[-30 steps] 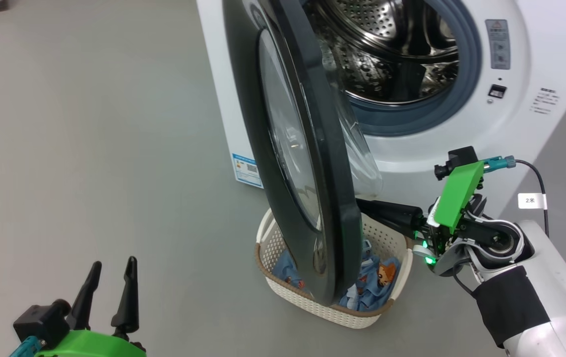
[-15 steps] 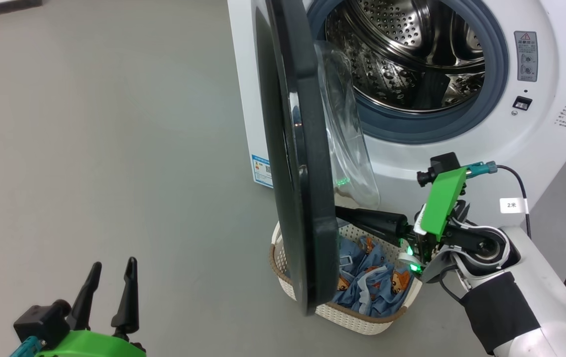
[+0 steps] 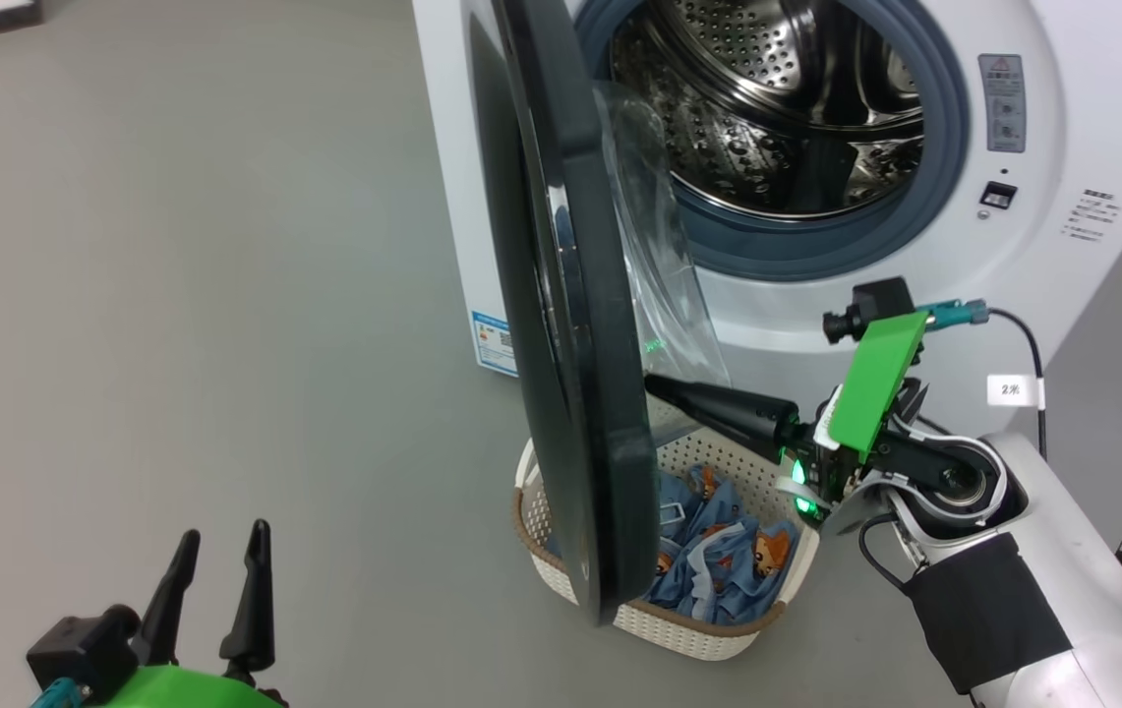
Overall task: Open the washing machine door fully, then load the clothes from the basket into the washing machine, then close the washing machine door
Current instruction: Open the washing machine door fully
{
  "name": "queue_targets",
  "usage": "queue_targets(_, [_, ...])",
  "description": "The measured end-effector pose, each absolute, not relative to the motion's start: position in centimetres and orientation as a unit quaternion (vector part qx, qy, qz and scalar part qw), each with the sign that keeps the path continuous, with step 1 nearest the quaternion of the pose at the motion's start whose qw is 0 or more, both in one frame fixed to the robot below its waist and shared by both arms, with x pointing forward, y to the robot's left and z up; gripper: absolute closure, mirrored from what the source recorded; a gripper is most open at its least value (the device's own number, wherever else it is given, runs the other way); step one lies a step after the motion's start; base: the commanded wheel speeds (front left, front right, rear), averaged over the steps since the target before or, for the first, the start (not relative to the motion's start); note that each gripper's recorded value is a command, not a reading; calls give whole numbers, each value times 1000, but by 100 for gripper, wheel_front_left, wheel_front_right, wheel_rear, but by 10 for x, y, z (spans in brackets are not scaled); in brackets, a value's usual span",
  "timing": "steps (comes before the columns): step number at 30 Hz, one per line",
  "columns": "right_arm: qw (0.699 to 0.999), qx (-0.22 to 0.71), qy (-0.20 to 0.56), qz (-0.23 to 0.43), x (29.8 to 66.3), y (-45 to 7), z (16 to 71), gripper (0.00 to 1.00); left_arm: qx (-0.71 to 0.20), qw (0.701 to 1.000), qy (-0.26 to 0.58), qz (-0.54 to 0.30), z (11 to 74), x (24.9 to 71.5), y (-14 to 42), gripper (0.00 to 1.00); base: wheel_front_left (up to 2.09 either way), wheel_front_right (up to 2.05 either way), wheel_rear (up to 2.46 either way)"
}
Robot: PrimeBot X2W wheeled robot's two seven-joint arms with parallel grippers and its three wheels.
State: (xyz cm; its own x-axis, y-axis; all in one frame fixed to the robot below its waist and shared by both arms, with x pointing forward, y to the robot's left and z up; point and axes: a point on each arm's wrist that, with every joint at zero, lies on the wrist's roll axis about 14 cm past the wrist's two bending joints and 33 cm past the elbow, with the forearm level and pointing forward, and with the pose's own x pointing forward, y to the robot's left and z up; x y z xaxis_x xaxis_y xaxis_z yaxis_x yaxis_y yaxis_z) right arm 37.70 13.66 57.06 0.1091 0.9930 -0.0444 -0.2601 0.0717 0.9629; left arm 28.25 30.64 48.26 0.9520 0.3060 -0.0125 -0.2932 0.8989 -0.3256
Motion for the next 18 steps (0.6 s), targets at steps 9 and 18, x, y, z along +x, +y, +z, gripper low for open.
queue_targets(9, [642,439,385,497,381,104,565,0,-167,977,-33,130,492,296,295,0,0,0,0])
queue_targets(18, [708,443,279,474,394,67,596,0,-154,983,-29,92,493,310,274,0,0,0,0])
